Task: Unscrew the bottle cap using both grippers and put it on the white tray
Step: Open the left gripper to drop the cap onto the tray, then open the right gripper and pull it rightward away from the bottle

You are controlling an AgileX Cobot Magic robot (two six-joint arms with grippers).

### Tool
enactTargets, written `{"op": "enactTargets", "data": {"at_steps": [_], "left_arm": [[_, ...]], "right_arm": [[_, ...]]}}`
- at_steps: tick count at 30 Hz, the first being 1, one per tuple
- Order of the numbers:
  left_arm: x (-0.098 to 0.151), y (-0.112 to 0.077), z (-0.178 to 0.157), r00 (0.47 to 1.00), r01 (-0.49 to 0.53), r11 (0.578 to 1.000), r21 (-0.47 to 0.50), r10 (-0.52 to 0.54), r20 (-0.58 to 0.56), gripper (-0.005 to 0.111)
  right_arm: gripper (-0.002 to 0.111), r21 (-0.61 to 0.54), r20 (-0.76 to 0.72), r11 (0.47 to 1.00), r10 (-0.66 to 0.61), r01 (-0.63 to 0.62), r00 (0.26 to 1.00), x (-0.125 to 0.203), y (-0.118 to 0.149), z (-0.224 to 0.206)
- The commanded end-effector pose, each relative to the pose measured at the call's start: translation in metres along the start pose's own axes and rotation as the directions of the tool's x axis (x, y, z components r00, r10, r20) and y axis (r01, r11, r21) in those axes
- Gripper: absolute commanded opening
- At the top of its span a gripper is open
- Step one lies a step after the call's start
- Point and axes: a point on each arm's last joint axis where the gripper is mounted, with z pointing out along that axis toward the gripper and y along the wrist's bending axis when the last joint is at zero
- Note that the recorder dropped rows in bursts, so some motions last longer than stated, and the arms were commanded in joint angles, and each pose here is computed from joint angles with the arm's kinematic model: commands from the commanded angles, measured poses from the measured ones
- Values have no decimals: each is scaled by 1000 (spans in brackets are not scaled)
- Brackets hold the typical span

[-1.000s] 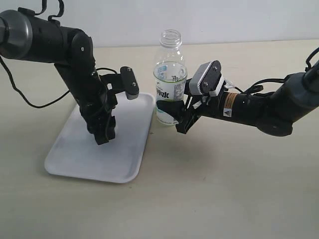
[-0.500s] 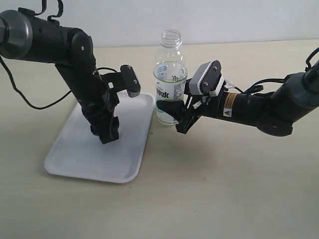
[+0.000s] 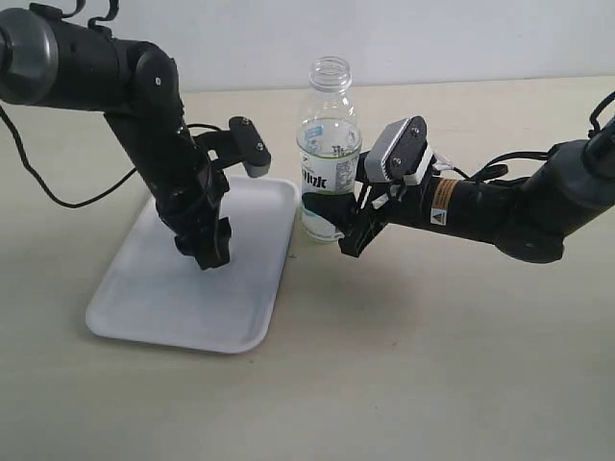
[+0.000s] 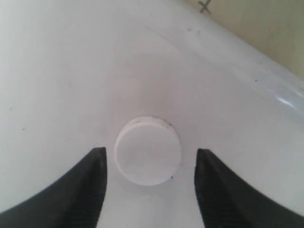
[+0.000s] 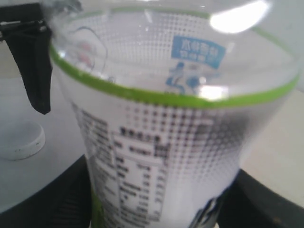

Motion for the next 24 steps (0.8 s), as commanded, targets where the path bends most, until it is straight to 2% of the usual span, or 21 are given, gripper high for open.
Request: {"op": "enactTargets", "data": {"at_steps": [1,3,4,7,9,10,11,12,13,14,16,20,24], "left_arm": [[-2,-3,-23,1000,2,1000,-9,-2,17,25],[-1,-5,-29,1000,-11,1000,3,11,8,5],[-1,-6,-32,1000,-24,1000,4,24,6,1],[-1,-6,-41,999,-36,999,-20,36,15,1],[-1,-6,-50,999,-34,999,-38,35,24,1],[-1,-7,-56,999,-30,999,-43,31,31,1],[-1,-8,-57,999,-31,999,-42,32,30,1],[0,-9,-61,999,-32,999,-38,33,27,1],[0,-10,-61,999,-32,999,-33,33,23,1],[1,-11,-61,999,-32,999,-25,33,15,1],[2,-11,-61,1000,-28,999,-16,28,7,1],[2,-11,-61,1000,-13,1000,-16,13,5,1],[3,-11,-61,1000,-14,1000,-16,14,2,1]], "right_arm": [[1,18,-99,1000,19,-17,995,12,0,0],[1,18,-100,1000,24,-22,995,12,0,0],[1,18,-100,1000,24,-22,995,12,0,0],[2,32,-95,999,31,-28,995,11,-1,0],[11,48,-90,998,36,-32,995,9,-3,-1],[25,48,-88,998,35,-31,995,8,-3,-1],[33,48,-88,998,35,-31,995,8,-3,-1],[50,49,-88,998,35,-31,995,8,-3,-1],[57,49,-88,998,35,-31,995,8,-3,-1],[70,49,-88,998,35,-31,995,8,-3,-1],[81,49,-87,998,34,-30,996,8,-3,-1],[83,58,-58,998,-19,22,998,-8,-6,-4],[83,47,-42,999,12,-10,999,-22,-6,-7]]}}
